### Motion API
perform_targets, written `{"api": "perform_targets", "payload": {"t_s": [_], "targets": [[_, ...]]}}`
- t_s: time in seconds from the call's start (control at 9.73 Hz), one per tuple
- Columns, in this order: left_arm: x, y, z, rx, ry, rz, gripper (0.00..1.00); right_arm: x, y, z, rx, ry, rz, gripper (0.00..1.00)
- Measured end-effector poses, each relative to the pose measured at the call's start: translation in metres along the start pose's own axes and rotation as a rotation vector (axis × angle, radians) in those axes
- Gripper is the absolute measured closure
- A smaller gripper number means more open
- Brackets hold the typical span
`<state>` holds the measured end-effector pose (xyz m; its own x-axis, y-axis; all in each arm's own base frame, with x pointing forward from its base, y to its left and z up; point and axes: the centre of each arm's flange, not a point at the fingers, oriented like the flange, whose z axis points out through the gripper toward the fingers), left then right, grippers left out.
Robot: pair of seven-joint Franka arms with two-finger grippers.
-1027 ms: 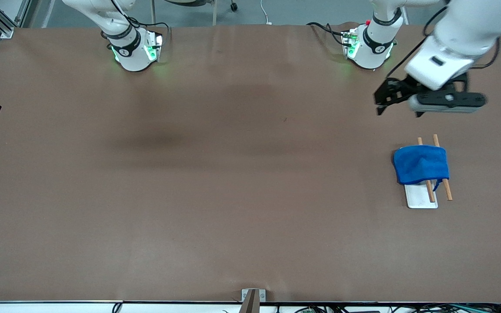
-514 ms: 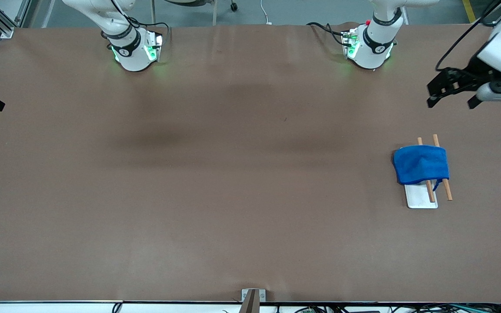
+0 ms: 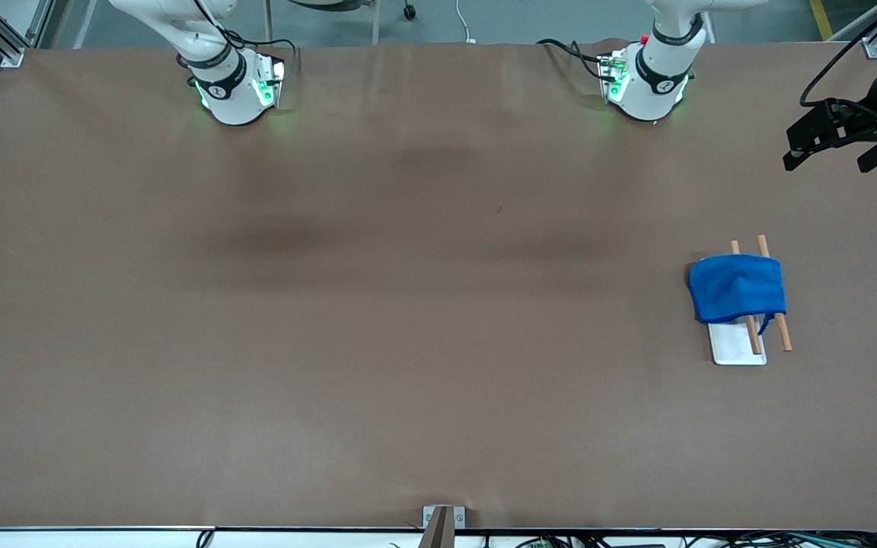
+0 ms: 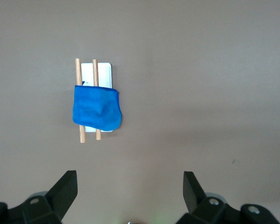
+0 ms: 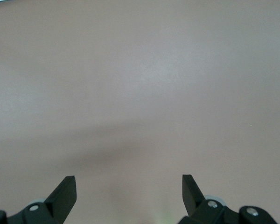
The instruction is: Right arm passes towel to left arm to hang
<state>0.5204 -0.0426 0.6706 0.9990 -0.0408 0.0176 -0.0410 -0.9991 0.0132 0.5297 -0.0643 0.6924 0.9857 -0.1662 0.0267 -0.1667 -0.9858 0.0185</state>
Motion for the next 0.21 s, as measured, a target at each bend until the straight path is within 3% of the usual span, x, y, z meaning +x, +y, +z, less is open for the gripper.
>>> {"api": "perform_targets", "payload": {"t_s": [0.21], "targets": [[0.0003, 0.0145, 0.0030, 0.000, -0.008, 0.021, 0.00, -0.0001, -0.0020, -0.0009, 0.000, 0.002, -0.003, 0.00]]}}
